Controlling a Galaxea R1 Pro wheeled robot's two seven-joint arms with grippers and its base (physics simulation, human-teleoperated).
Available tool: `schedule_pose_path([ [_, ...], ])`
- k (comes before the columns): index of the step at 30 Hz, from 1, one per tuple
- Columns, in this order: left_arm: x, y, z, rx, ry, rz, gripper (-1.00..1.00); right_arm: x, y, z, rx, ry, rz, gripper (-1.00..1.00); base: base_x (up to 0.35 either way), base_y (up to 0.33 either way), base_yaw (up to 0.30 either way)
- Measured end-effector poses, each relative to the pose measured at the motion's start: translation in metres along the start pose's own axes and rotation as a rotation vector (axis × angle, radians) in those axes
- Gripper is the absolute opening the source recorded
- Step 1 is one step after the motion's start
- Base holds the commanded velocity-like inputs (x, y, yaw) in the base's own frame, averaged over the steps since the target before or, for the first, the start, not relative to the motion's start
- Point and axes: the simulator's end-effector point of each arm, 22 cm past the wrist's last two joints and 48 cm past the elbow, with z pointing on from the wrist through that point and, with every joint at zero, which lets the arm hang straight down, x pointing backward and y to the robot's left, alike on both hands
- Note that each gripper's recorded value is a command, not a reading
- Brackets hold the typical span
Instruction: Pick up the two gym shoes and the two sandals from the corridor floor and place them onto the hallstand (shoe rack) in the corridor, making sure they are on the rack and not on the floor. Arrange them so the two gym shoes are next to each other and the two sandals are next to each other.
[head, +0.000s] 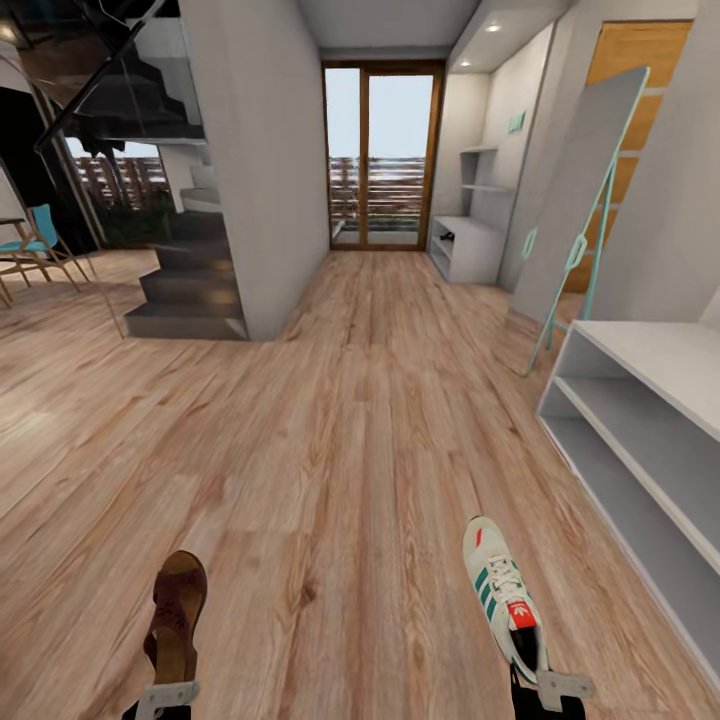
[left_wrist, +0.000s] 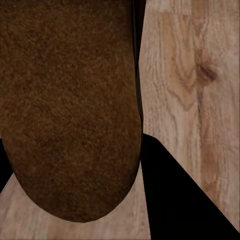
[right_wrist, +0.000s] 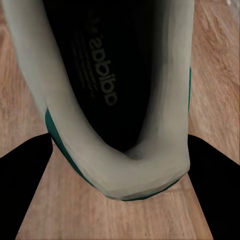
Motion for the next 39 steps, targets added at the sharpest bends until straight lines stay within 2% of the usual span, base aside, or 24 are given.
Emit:
schedule_pose_path([
  [39, 0.0, 0.0, 0.0, 0.0, 0.0, 0.0, -1.0, 0.0, 0.0, 0.0, 0.0, 0.0, 0.0, -1.0, 0.336, 0.0, 0.0],
])
